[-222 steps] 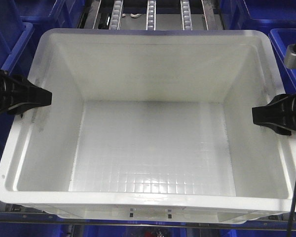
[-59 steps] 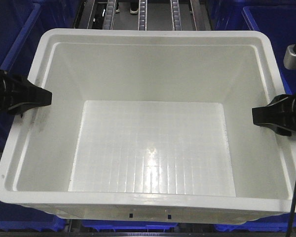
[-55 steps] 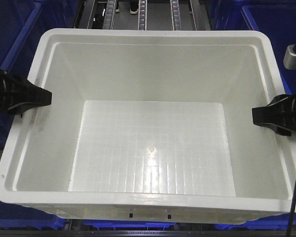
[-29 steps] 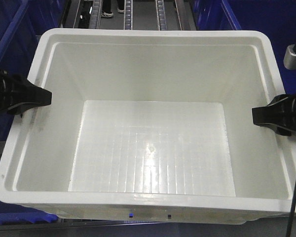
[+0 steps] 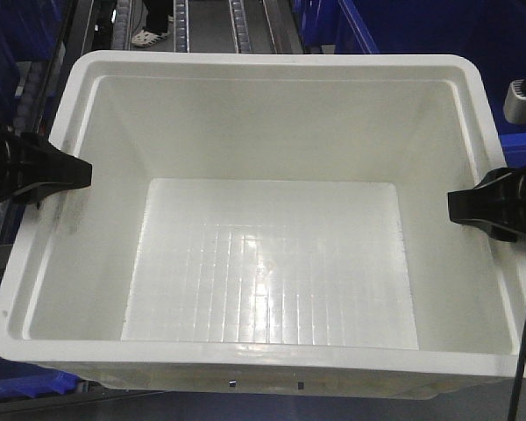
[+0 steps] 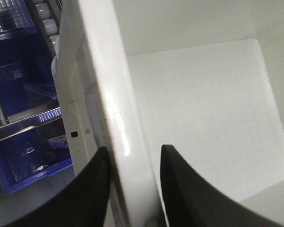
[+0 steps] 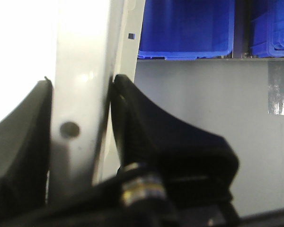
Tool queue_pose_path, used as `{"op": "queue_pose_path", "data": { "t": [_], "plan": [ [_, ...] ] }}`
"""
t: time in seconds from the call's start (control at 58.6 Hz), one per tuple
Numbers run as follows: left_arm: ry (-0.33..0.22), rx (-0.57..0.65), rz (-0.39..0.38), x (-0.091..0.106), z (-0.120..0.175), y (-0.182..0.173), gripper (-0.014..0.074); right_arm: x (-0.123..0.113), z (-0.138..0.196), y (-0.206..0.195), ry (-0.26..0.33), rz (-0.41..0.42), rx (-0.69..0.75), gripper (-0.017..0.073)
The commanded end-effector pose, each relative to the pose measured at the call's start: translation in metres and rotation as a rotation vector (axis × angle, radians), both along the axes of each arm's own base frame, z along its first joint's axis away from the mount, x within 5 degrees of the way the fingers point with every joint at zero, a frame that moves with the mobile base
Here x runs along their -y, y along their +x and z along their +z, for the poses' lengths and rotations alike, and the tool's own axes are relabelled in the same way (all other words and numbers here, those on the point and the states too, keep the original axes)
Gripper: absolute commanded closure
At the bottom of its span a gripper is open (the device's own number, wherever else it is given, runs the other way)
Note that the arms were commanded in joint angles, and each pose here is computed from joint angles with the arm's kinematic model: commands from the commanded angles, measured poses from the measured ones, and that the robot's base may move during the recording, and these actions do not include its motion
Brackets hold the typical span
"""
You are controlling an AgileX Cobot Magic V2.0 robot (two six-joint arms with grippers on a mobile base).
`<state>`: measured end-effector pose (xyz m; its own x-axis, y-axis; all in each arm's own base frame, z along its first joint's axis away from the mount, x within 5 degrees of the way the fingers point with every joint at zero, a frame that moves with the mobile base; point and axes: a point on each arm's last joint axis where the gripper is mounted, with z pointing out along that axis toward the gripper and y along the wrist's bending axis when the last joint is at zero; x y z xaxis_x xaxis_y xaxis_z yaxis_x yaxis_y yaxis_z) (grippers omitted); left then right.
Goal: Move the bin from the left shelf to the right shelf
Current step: 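Carry the tote with both grippers while the base turns away from the shelf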
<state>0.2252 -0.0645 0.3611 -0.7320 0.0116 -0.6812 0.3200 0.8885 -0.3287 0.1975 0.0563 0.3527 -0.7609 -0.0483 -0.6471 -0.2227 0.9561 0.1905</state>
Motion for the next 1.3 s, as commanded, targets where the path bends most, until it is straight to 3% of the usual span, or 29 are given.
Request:
{"op": "queue_pose_path", "data": {
  "t": [0.0, 1.28],
  "plan": [
    [-0.102, 0.153, 0.028, 0.0036, 0.0302, -0.0015, 0.0597, -0.0067, 0.0288, -0.0001, 0.098, 0.023, 0.176, 0.0564],
    [-0.102, 0.153, 0.028, 0.0036, 0.0302, -0.0015, 0.0597, -0.0067, 0.0288, -0.0001, 0.098, 0.023, 0.176, 0.0564]
  ]
}}
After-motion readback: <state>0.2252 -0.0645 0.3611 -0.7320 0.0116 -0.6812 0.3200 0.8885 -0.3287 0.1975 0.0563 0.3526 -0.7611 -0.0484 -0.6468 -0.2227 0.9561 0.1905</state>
